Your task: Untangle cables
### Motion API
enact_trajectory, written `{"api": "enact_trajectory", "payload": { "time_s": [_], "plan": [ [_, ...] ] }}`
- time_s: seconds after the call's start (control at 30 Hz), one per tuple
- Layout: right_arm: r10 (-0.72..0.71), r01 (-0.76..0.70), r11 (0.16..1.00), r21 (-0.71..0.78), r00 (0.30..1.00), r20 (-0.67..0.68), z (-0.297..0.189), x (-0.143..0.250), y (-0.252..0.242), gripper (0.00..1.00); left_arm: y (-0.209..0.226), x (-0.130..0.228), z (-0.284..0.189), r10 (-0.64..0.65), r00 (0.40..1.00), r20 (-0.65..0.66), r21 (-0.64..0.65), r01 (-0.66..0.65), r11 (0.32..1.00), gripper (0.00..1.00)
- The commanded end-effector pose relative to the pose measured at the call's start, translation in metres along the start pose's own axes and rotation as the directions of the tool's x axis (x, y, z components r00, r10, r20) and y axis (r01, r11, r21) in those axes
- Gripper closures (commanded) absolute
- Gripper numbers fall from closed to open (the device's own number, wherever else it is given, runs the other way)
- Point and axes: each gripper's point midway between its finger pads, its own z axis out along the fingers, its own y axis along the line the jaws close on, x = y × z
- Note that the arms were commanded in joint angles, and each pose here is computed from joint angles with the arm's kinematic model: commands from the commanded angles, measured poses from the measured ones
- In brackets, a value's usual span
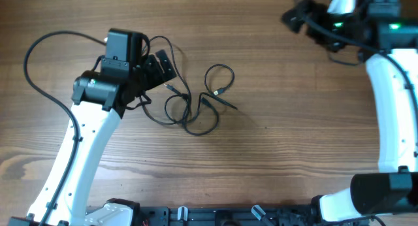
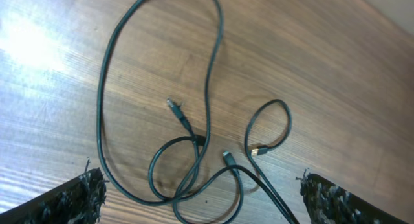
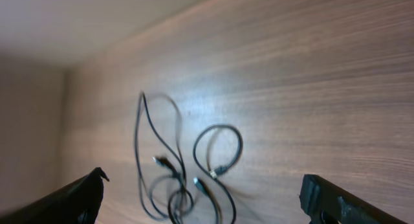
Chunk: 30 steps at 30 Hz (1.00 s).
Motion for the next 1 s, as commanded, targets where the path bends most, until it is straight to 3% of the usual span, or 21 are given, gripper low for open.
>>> {"api": "enact_trajectory", "payload": {
  "time_s": [0.0, 0.13, 0.2, 0.33, 0.53, 0.57, 0.6, 0.63, 0.77, 0.83, 0.87, 0.97],
  "plan": [
    [-0.058, 0.061, 0.994, 0.092, 0.998, -0.032, 0.015, 0.013, -0.003, 0.01, 0.014, 0.023, 0.032, -0.067, 0.994, -0.084, -0.051, 0.063, 0.997, 0.00],
    [-0.040, 0.050, 0.993, 0.110, 0.995, -0.087, 0.021, 0.024, -0.011, 0.00, 0.031, 0.064, 0.082, -0.099, 0.967, -0.233, -0.096, 0.078, 0.992, 0.05],
    [-0.039, 0.052, 0.992, 0.117, 0.993, -0.111, 0.023, 0.028, -0.014, 0.01, 0.037, 0.081, 0.093, 0.021, 0.955, -0.297, -0.088, -0.049, 0.995, 0.24],
    [-0.064, 0.079, 0.990, 0.118, 0.990, -0.127, 0.026, 0.030, -0.016, 0.00, 0.055, 0.106, 0.116, 0.140, 0.919, -0.368, -0.081, -0.181, 0.980, 0.52],
    [-0.069, 0.086, 0.989, 0.120, 0.988, -0.138, 0.025, 0.033, -0.017, 0.00, 0.064, 0.117, 0.161, 0.154, 0.938, -0.311, -0.049, -0.178, 0.983, 0.54],
    [-0.069, 0.086, 0.989, 0.120, 0.988, -0.138, 0.025, 0.033, -0.017, 0.00, 0.063, 0.117, 0.165, 0.155, 0.939, -0.308, -0.047, -0.177, 0.983, 0.81],
    [-0.069, 0.086, 0.989, 0.120, 0.988, -0.137, 0.025, 0.033, -0.017, 0.00, 0.062, 0.115, 0.166, 0.156, 0.941, -0.300, -0.043, -0.177, 0.983, 0.96],
    [-0.068, 0.085, 0.989, 0.119, 0.988, -0.137, 0.025, 0.033, -0.017, 0.00, 0.058, 0.111, 0.165, 0.159, 0.946, -0.283, -0.032, -0.175, 0.984, 0.96],
    [-0.068, 0.084, 0.990, 0.111, 0.988, -0.140, 0.025, 0.034, -0.015, 0.00, 0.009, 0.053, 0.104, 0.185, 0.977, -0.102, 0.091, -0.176, 0.980, 0.96],
    [-0.080, 0.095, 0.990, 0.104, 0.986, -0.143, 0.025, 0.034, -0.015, 0.00, -0.030, 0.018, 0.041, 0.186, 0.981, 0.064, 0.236, -0.196, 0.952, 0.96],
    [-0.092, 0.107, 0.989, 0.102, 0.985, -0.145, 0.025, 0.034, -0.015, 0.00, -0.042, 0.003, 0.004, 0.126, 0.980, 0.156, 0.296, -0.169, 0.940, 0.96],
    [-0.109, 0.118, 0.992, 0.050, 0.982, -0.155, 0.026, 0.036, -0.006, 0.00, -0.051, -0.009, -0.052, 0.058, 0.961, 0.271, 0.378, -0.162, 0.912, 0.96]
  ]
}}
